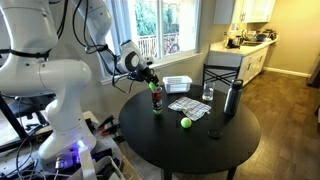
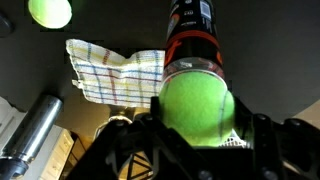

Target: Put the closest ball in the container

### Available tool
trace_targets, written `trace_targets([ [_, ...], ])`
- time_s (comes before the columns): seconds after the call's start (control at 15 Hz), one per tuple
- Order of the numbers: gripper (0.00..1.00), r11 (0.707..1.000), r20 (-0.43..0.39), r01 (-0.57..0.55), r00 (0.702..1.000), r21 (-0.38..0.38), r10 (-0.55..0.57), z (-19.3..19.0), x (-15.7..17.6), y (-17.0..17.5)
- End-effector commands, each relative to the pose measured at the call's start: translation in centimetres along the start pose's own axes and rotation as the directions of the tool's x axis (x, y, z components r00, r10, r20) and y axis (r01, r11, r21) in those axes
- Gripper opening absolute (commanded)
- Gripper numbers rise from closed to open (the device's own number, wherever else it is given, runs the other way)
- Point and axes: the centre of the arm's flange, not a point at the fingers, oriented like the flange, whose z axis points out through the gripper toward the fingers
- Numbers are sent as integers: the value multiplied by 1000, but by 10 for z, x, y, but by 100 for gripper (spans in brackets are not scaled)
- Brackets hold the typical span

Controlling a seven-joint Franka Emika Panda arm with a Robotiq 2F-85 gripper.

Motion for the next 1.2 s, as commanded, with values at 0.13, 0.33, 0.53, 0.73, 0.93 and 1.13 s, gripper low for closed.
trace_targets([
  [0.13, 42, 999, -71, 39, 997, 27, -37, 6, -6, 15],
  [0.33, 42, 999, -98, 30, 995, 20, -28, 10, -1, 20],
  [0.53, 42, 1000, -104, 24, 994, 14, -23, 16, -1, 24],
  [0.73, 42, 1000, -106, 28, 994, 14, -27, 21, -2, 24],
  [0.93, 42, 999, -120, 39, 992, 24, -36, 25, 0, 19],
  [1.13, 42, 998, -147, 53, 988, 35, -47, 25, 13, 11],
])
